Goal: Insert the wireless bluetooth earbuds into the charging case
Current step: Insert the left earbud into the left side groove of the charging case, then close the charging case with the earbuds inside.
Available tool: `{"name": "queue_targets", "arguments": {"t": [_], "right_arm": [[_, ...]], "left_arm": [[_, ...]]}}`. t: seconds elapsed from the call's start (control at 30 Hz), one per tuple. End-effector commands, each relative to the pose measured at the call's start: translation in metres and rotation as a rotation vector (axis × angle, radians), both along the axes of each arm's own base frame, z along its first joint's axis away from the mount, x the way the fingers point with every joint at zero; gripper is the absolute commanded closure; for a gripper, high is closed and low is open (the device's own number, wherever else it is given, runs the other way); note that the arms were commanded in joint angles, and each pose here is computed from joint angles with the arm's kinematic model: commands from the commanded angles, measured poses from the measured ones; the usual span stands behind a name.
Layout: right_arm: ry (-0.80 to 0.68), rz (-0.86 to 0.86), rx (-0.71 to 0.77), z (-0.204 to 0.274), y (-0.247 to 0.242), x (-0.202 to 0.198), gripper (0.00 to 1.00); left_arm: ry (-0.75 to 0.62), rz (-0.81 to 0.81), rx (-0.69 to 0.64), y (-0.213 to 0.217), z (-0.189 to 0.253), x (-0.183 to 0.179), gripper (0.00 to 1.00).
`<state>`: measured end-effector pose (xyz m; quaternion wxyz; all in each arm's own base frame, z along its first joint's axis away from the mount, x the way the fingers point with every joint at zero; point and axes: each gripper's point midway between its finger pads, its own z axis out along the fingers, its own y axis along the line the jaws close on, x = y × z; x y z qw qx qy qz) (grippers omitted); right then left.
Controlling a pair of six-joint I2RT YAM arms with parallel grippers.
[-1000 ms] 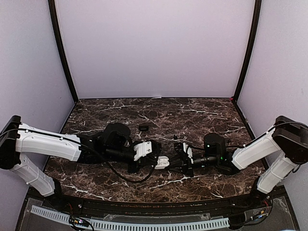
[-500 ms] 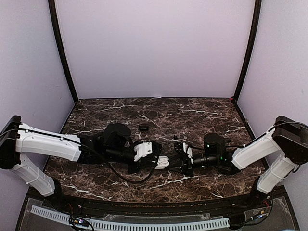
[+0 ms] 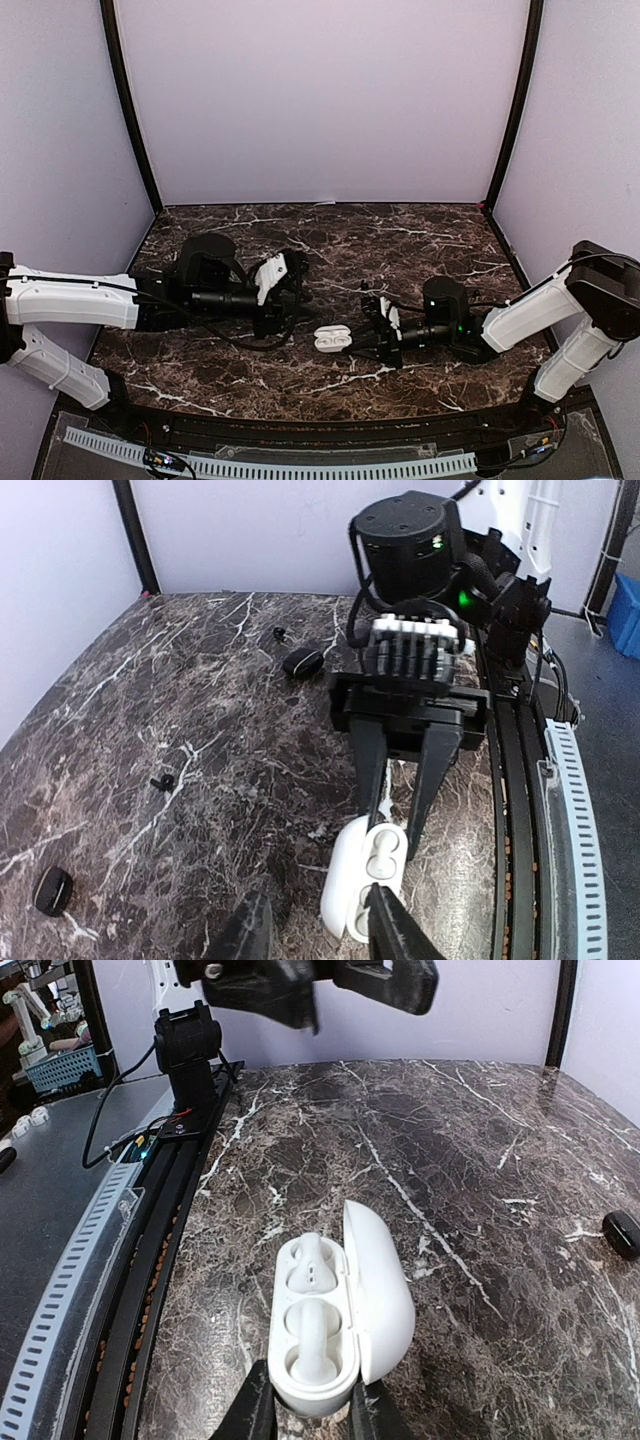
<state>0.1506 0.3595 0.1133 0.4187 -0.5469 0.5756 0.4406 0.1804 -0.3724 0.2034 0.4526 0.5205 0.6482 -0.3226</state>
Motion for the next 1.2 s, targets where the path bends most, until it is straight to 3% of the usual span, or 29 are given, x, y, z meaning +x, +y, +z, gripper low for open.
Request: {"name": "queue_targets", "arguments": {"t": [0.0, 0.27, 0.83, 1.17], "right_arm": [[-0.028, 0.021, 0.041, 0.013, 0.006, 0.001, 0.88], [-0.032, 0.032, 0.043, 0.013, 0.005, -0.001, 0.88], [-0.051, 0.058, 0.08, 0.022, 0.002, -0.008, 0.88], [-0.016, -0.039, 0.043, 0.015, 0.006, 0.012, 0.92]], "left_arm": [[0.142, 0.024, -0.064, 0.006, 0.003, 0.007, 0.67], [0.287, 0.017, -0.014, -0.003, -0.014, 0.017, 0.88], [0.392, -0.079, 0.085, -0.023, -0.051, 0.011, 0.92], [0.345, -0.277, 0.082, -0.025, -0.05, -0.029, 0.93]]}}
